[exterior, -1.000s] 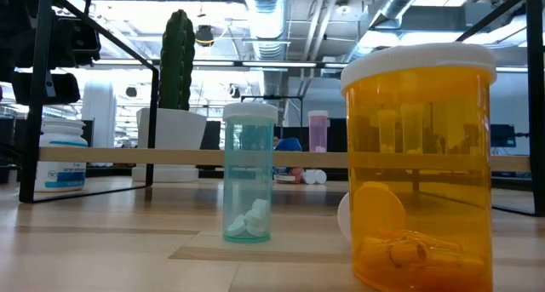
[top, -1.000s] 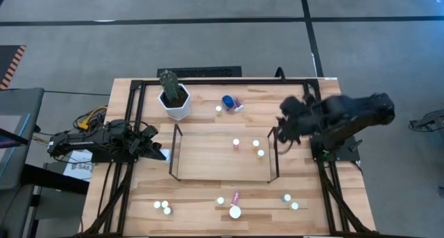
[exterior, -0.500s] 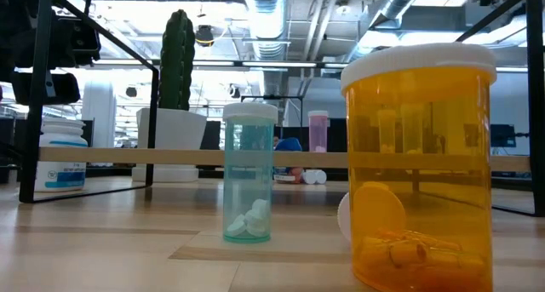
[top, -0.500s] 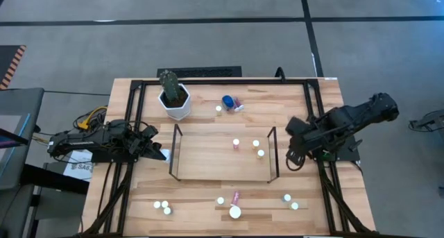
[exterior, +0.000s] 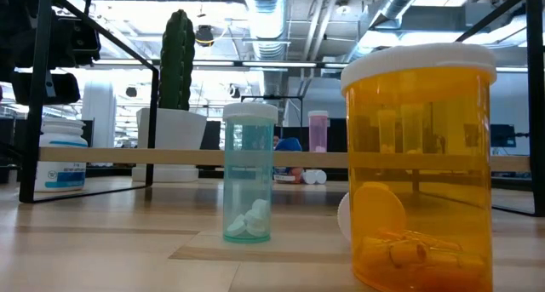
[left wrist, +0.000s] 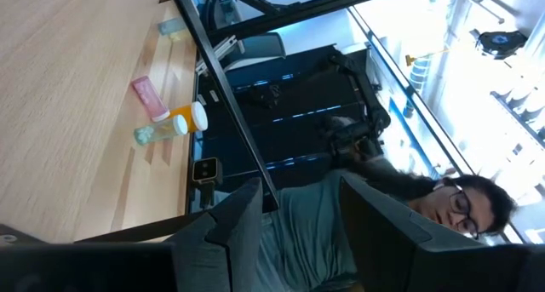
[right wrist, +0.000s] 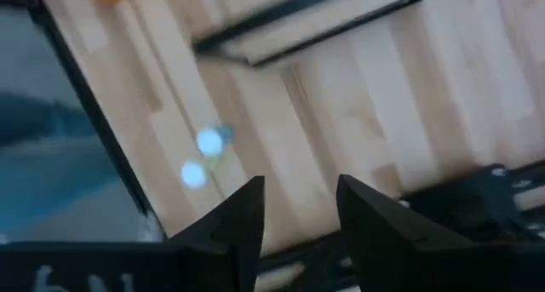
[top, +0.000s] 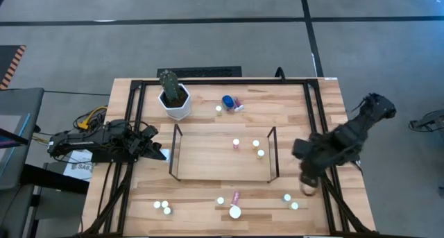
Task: Pick and place medicine bottles onto shelf by color
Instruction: Adjust the shelf
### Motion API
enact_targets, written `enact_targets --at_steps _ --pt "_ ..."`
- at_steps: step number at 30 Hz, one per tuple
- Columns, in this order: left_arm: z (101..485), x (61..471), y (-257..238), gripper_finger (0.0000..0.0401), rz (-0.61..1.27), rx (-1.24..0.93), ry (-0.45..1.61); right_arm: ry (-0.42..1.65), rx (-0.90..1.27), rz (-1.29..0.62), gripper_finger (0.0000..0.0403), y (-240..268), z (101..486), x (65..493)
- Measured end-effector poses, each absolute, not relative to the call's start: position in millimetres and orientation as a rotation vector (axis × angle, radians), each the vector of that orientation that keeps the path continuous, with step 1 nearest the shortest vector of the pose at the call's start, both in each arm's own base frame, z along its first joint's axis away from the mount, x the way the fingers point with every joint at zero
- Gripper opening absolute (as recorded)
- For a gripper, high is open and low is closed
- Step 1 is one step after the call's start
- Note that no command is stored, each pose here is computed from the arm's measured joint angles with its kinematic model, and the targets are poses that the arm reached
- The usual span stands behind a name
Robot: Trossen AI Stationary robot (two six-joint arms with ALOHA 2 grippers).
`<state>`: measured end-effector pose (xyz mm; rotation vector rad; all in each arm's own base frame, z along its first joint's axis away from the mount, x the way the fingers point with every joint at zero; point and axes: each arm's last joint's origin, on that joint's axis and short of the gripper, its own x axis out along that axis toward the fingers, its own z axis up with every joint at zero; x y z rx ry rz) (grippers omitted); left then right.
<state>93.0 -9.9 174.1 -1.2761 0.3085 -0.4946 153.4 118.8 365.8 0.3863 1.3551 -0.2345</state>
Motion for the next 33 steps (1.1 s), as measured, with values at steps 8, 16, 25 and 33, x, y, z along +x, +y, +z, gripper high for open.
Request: enact_targets --at_steps 8,16,25,33 --pt "173.7 91.2 -12.6 0.0144 -0.539 -1.558 0.492 1.177 0.444 -0.16 0.0139 129.8 383.3 113.3" --pt "173.7 91.3 -12.5 0.0144 -0.532 -1.577 0.493 1.109 0.516 -0.219 0.0126 138.3 383.5 105.5" --pt "174.1 94.7 -6.6 0.0144 -0.37 -1.509 0.272 1.177 0.567 -0.305 0.0128 156.6 371.1 115.3" --pt "170.6 98.4 0.6 0.0144 -0.091 -1.376 0.048 1.353 0.532 -0.306 0.0157 176.6 355.5 123.7"
